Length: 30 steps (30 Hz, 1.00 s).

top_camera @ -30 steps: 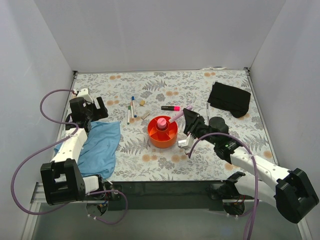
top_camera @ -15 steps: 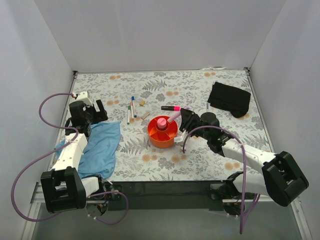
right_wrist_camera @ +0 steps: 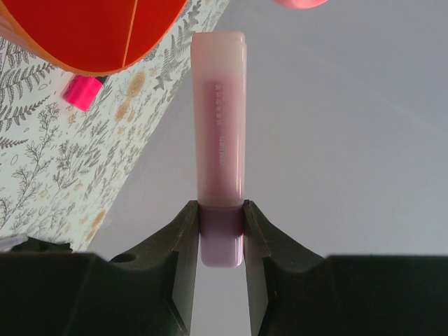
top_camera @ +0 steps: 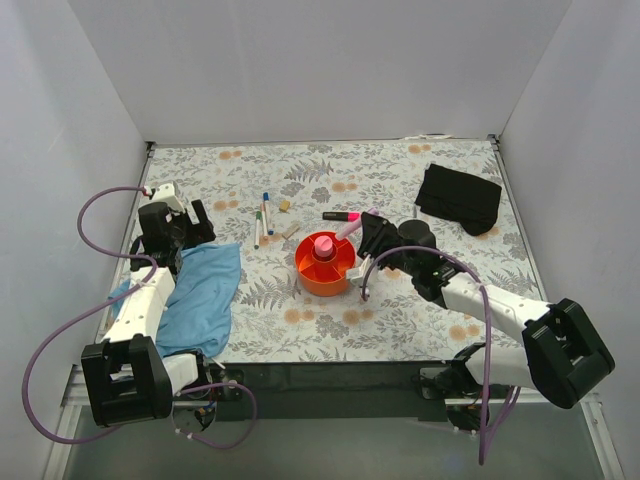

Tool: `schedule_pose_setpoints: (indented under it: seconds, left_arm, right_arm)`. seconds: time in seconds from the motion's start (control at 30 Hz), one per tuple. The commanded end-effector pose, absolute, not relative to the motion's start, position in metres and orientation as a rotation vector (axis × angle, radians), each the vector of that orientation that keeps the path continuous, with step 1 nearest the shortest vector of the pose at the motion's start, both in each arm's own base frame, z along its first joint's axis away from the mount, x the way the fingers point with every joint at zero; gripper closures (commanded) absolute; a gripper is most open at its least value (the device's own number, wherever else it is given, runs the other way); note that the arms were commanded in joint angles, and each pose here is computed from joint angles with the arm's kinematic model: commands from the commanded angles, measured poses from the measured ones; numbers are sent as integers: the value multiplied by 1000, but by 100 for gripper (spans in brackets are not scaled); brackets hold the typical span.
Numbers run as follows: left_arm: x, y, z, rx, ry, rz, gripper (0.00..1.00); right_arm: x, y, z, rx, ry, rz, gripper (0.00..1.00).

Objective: Sort the stationery into containers
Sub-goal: Place the stationery in the storage box.

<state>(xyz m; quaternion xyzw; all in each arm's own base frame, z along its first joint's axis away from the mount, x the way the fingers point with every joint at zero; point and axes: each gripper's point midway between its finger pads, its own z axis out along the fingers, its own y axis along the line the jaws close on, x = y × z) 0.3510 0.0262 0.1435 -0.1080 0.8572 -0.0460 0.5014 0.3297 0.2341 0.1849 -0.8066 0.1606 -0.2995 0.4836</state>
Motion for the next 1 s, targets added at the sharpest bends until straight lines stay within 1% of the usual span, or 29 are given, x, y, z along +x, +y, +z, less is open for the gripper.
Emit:
schedule_pose_setpoints:
  seconds: [0.0, 0.67, 0.73, 0.8, 0.97]
  left_arm:
    - [348, 26, 148, -270, 2047, -107, 14]
    - [345, 31, 145, -281, 2043, -74, 13]
    - [345, 31, 145, -282, 2043, -72, 13]
    - [344, 31, 145, -281, 2045, -73, 13]
    - [345, 31, 144, -285, 2043, -75, 13]
  right_arm:
    - [335, 253, 225, -2078, -254, -1197, 99]
    - [318, 263, 199, -2141, -409, -1124, 99]
    - [318, 264, 197, -2149, -416, -1125, 86]
    - [320, 265, 198, -2150, -411, -1133, 77]
    - [329, 265, 195, -2187, -377, -1160, 76]
